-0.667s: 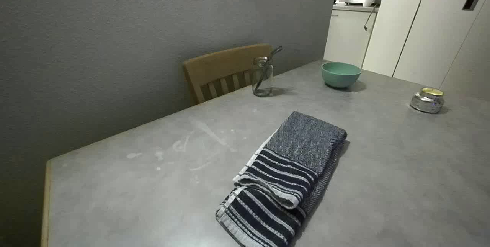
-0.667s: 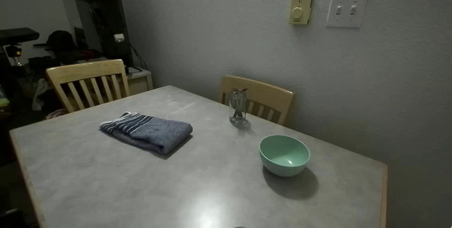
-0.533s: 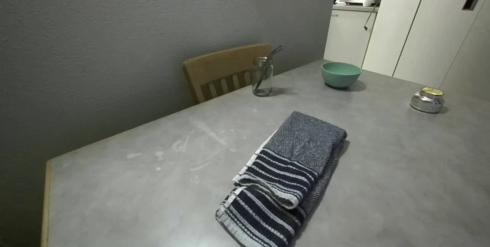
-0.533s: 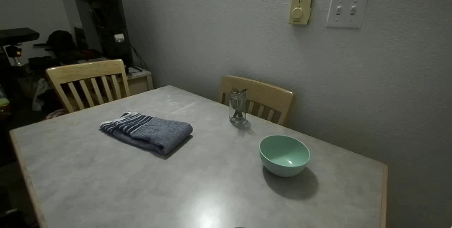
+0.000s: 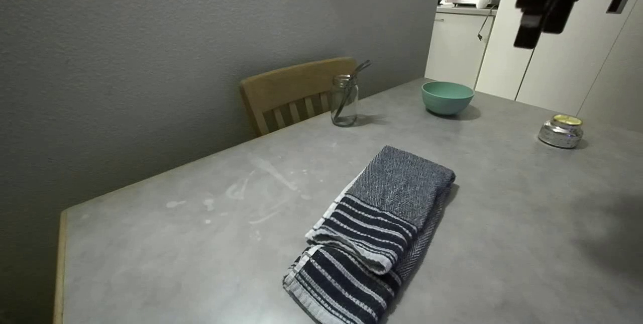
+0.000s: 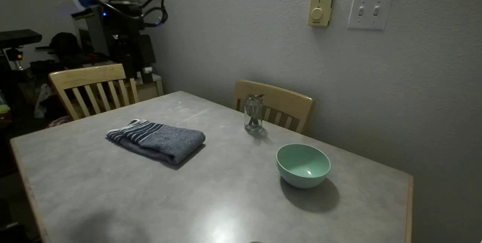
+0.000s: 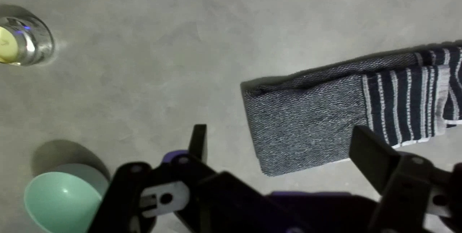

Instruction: Unfold the towel once

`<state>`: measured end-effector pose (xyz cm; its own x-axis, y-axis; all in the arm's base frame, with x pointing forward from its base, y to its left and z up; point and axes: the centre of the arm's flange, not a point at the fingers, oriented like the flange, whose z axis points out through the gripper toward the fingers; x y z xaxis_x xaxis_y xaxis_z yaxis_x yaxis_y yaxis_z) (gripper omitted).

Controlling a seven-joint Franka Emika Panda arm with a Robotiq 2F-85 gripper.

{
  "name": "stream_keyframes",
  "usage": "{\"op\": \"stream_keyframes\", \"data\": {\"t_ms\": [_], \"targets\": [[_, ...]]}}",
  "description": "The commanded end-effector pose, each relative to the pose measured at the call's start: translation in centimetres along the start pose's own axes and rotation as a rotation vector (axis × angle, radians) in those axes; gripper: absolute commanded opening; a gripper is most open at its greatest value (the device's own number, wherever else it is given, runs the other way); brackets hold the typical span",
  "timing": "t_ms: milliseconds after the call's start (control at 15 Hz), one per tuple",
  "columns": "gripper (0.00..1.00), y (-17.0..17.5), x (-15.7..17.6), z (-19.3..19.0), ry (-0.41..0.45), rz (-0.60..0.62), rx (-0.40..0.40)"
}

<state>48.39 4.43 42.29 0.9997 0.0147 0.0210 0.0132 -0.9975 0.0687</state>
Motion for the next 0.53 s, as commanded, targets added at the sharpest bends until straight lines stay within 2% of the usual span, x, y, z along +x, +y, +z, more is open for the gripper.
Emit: {"op": "stream_keyframes", "data": {"t_ms": [0,133,200,467], "targets": [[1.00,-3.0,5.4,3.5,-0.068,-0.142,0.069],[1.00,-3.1,6.1,4.5,-0.104,-0.195,0.060],[1.00,-3.4,3.8,4.3,-0.069,-0.146,0.050],[1.00,-3.5,5.3,5.2,-0.086,-0.176,0.055]]}}
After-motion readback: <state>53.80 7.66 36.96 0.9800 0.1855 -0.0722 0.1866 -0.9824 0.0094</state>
